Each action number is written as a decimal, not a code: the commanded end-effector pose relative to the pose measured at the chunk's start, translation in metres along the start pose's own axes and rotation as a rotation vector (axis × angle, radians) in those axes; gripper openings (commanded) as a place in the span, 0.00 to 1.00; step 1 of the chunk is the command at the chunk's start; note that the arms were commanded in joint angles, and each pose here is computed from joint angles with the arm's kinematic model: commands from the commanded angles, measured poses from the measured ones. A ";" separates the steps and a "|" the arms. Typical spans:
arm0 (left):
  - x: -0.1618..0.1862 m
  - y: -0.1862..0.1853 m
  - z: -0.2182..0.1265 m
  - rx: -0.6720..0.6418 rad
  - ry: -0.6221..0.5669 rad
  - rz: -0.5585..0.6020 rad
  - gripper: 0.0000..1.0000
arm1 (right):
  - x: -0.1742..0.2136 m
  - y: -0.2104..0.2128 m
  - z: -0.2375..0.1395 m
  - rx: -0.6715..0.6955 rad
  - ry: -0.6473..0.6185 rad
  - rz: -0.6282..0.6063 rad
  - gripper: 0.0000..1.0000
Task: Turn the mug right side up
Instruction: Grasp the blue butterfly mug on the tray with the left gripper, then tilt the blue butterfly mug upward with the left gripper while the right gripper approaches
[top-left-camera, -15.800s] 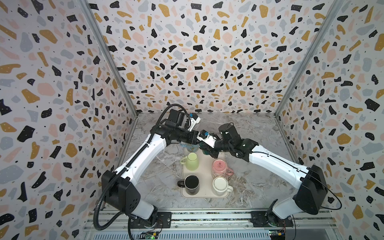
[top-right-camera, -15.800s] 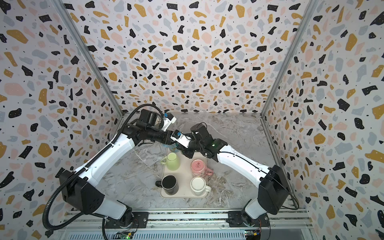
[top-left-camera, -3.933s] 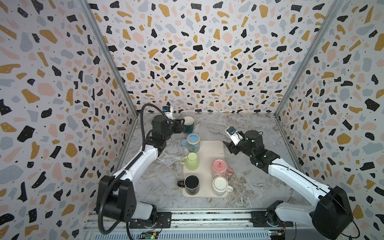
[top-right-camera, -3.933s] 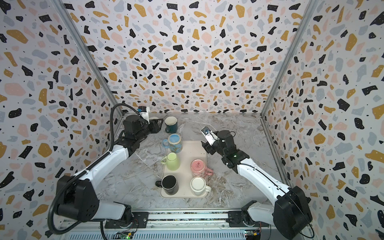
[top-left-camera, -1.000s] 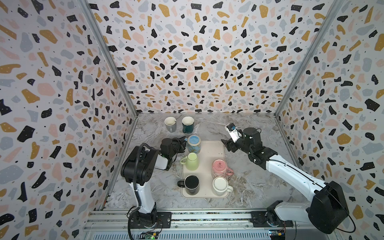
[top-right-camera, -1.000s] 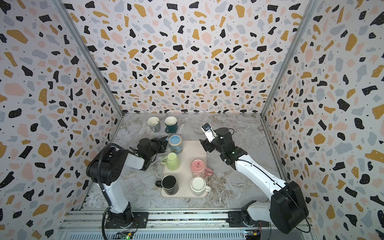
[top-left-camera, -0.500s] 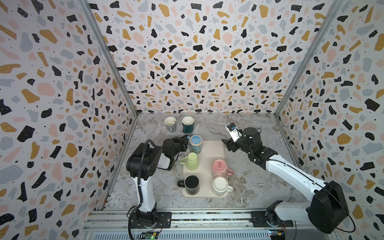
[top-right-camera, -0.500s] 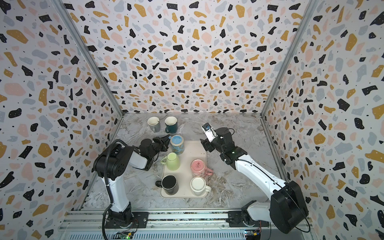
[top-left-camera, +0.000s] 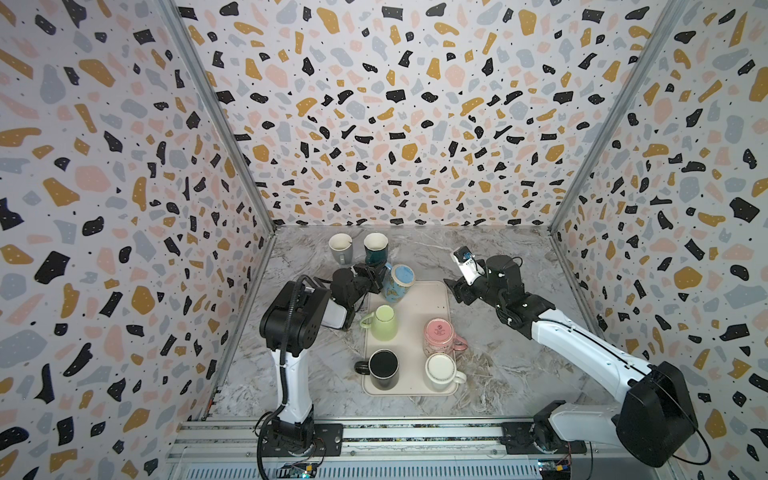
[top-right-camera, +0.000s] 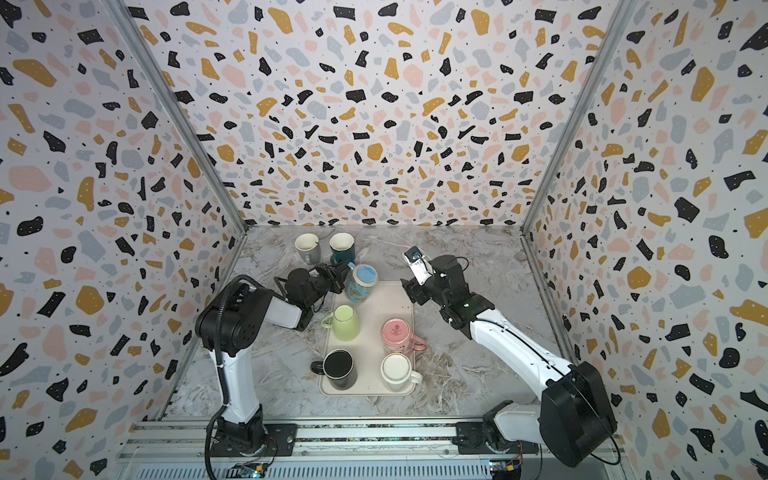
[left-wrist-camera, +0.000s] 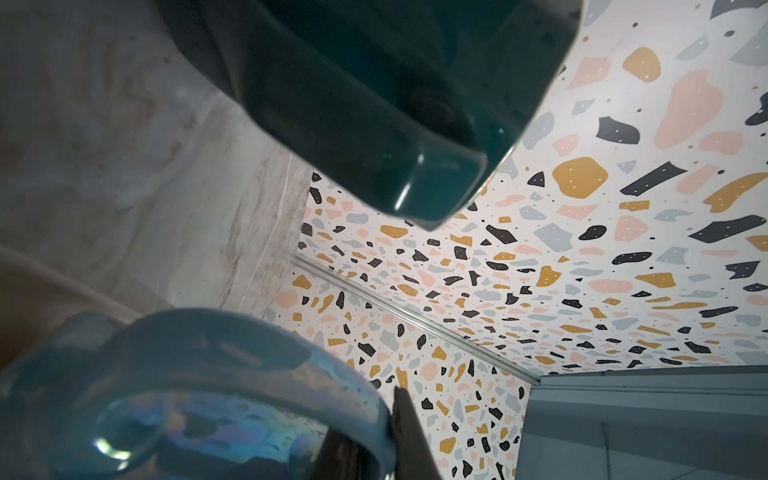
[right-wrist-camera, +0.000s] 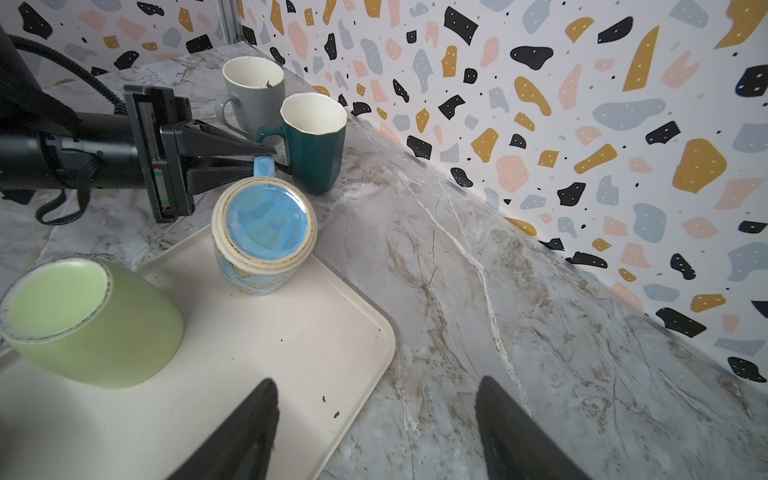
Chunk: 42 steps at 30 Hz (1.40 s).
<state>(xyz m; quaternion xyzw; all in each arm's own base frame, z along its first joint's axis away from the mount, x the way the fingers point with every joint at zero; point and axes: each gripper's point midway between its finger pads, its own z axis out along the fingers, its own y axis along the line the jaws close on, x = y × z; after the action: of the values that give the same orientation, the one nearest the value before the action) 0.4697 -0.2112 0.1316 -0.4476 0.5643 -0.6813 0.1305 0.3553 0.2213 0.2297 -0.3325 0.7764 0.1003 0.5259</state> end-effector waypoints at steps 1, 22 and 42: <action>0.032 -0.035 0.006 0.082 0.107 0.095 0.00 | -0.004 -0.004 -0.007 0.018 -0.012 0.005 0.76; 0.074 -0.054 0.028 -0.009 0.236 0.397 0.00 | 0.004 -0.005 -0.008 0.029 -0.001 0.012 0.76; 0.083 -0.019 0.037 -0.305 0.322 0.759 0.00 | -0.003 -0.008 -0.001 0.019 0.003 0.022 0.76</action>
<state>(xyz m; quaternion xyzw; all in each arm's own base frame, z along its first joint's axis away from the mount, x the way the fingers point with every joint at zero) 0.4591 -0.2803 0.1488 -0.1816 0.7943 -0.5536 0.1718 0.3550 0.2143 0.2177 -0.3279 0.7859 0.0911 0.5163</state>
